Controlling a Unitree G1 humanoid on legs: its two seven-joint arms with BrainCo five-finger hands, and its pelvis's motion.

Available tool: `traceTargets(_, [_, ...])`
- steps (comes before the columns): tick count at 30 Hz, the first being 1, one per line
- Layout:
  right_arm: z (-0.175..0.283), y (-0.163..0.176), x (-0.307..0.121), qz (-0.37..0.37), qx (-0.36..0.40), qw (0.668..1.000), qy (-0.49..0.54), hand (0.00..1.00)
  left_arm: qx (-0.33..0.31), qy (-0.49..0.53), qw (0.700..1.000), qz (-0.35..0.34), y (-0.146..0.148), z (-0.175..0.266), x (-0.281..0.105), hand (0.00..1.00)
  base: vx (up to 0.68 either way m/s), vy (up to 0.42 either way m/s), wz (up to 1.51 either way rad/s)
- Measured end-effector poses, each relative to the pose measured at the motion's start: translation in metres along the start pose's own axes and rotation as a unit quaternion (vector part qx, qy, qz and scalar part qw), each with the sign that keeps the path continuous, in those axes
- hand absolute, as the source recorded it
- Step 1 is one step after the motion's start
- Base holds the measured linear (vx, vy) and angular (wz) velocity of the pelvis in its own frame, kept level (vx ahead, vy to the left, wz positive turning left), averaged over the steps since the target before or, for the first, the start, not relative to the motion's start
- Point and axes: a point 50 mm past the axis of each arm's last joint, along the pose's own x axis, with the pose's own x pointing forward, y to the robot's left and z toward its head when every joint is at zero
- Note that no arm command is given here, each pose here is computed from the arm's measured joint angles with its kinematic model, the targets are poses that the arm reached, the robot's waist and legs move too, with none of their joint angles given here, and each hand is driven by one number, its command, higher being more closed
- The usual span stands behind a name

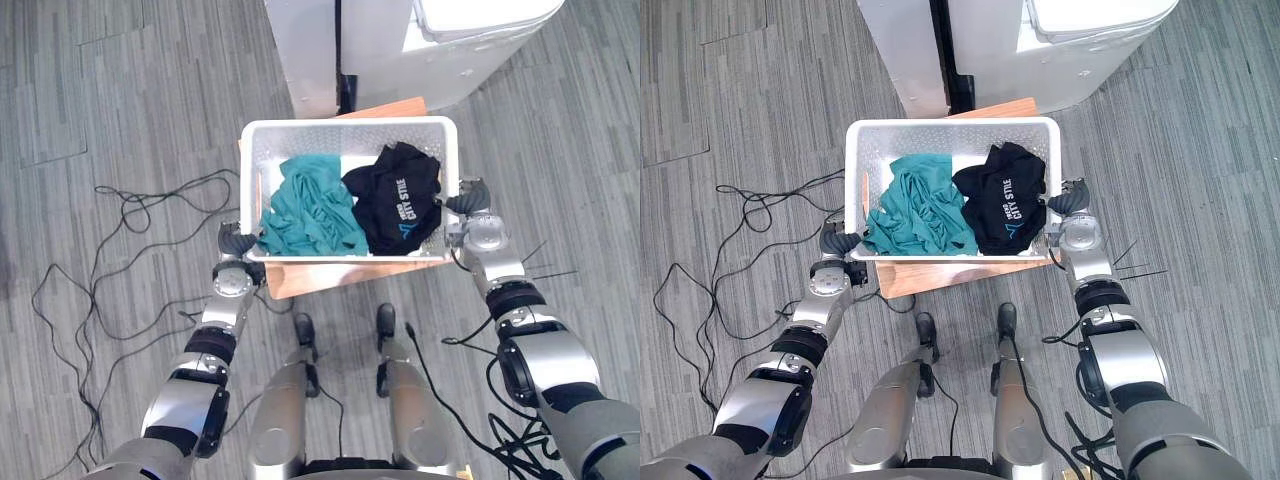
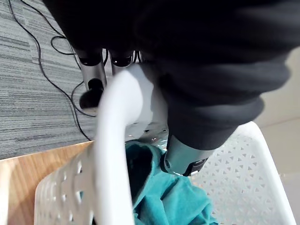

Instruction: Pick up the laundry basket with both hands and put the clothes into the washing machine.

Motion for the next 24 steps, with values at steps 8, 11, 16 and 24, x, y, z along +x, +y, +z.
traceTargets(8, [-0.067, -0.009, -0.086, -0.015, 0.051, 0.998, 0.036, 1.00, -0.037, 0.062, 0.997, -0.025, 0.009, -0.058, -0.082, 1.00, 0.04, 0.008, 0.08])
traceTargets(11, [-0.077, -0.011, -0.114, -0.015, 0.049, 0.998, 0.044, 1.00, -0.039, 0.074, 0.996, -0.038, 0.016, -0.067, -0.103, 1.00, 0.12, -0.009, 0.02])
traceTargets(16, [-0.061, -0.013, -0.131, -0.012, 0.050, 0.999, -0.006, 1.00, -0.076, 0.068, 0.995, -0.022, 0.026, -0.063, -0.128, 1.00, 0.07, -0.003, -0.29])
traceTargets(24, [-0.061, -0.016, -0.162, -0.014, 0.070, 0.997, -0.012, 1.00, -0.100, 0.089, 0.991, -0.014, 0.033, -0.070, -0.146, 1.00, -0.03, 0.060, -0.85])
